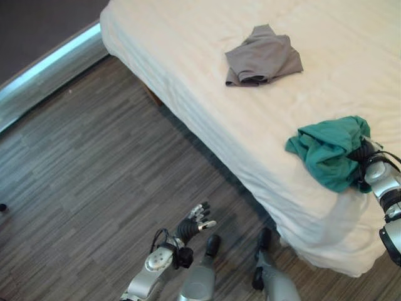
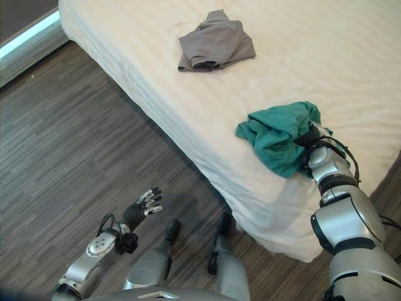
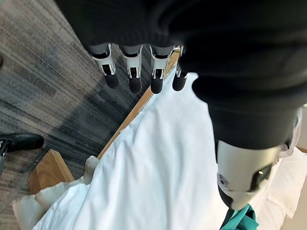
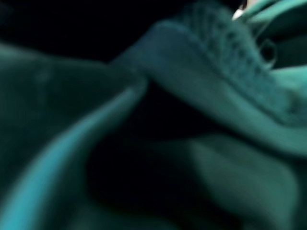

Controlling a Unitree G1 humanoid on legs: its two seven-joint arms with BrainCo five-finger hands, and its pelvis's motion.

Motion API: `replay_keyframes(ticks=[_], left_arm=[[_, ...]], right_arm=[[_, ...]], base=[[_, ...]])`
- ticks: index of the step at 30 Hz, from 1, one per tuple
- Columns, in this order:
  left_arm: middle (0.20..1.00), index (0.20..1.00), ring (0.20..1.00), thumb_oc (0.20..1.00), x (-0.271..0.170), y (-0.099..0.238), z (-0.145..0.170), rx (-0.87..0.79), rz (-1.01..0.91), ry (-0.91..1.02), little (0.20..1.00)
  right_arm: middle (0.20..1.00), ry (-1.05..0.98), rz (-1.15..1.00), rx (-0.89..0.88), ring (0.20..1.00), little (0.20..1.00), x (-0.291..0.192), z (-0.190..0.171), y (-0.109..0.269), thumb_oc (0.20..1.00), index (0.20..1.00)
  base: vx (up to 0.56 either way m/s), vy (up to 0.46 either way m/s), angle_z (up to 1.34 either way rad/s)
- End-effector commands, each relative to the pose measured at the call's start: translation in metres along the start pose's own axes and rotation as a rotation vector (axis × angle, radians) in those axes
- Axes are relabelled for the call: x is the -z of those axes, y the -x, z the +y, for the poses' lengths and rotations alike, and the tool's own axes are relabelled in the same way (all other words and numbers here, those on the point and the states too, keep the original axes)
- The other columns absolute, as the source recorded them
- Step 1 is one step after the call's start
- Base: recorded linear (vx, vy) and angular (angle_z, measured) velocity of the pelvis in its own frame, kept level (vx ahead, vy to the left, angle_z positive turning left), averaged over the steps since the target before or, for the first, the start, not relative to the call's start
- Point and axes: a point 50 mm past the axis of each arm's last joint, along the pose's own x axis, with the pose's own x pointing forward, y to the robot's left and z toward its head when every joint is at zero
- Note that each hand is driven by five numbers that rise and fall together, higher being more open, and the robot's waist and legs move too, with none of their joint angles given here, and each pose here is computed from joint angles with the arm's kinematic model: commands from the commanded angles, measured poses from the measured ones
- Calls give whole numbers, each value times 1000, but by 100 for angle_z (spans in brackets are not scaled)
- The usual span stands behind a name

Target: Pick up bed clothes into laundry basket.

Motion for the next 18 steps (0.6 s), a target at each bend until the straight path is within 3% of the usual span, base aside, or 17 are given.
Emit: replay_keyframes(ticks=[1, 4, 5, 10, 14, 18], left_arm=[[1000, 1000, 1000, 1000, -43, -12, -8, 32, -204, -3, 1000], [1000, 1000, 1000, 1000, -50, -10, -2, -1, -237, 3, 1000], [1000, 1000, 1000, 1000, -58, -6, 11, -65, -284, 48, 1000], [1000, 1000, 1000, 1000, -64, 3, 36, -185, -353, 153, 1000], [1000, 1000, 1000, 1000, -71, 22, 78, -434, -473, 278, 1000], [1000, 1000, 1000, 1000, -87, 47, 112, -659, -576, 230, 1000]], right_arm=[[200, 295, -36, -304, 200, 200, 9, 67, 17, 200, 200], [200, 266, -32, -349, 200, 200, 24, 81, 30, 200, 200], [200, 235, 9, -420, 200, 200, 59, 99, 56, 200, 200], [200, 135, 211, -535, 200, 200, 126, 128, 110, 200, 200], [200, -7, 412, -615, 200, 200, 168, 160, 166, 200, 200], [200, -205, 574, -587, 200, 200, 182, 177, 193, 200, 200]], base=[[26, -13, -4], [33, -24, -4], [43, -41, -4], [68, -39, 21], [68, -40, 6], [144, 96, -9]])
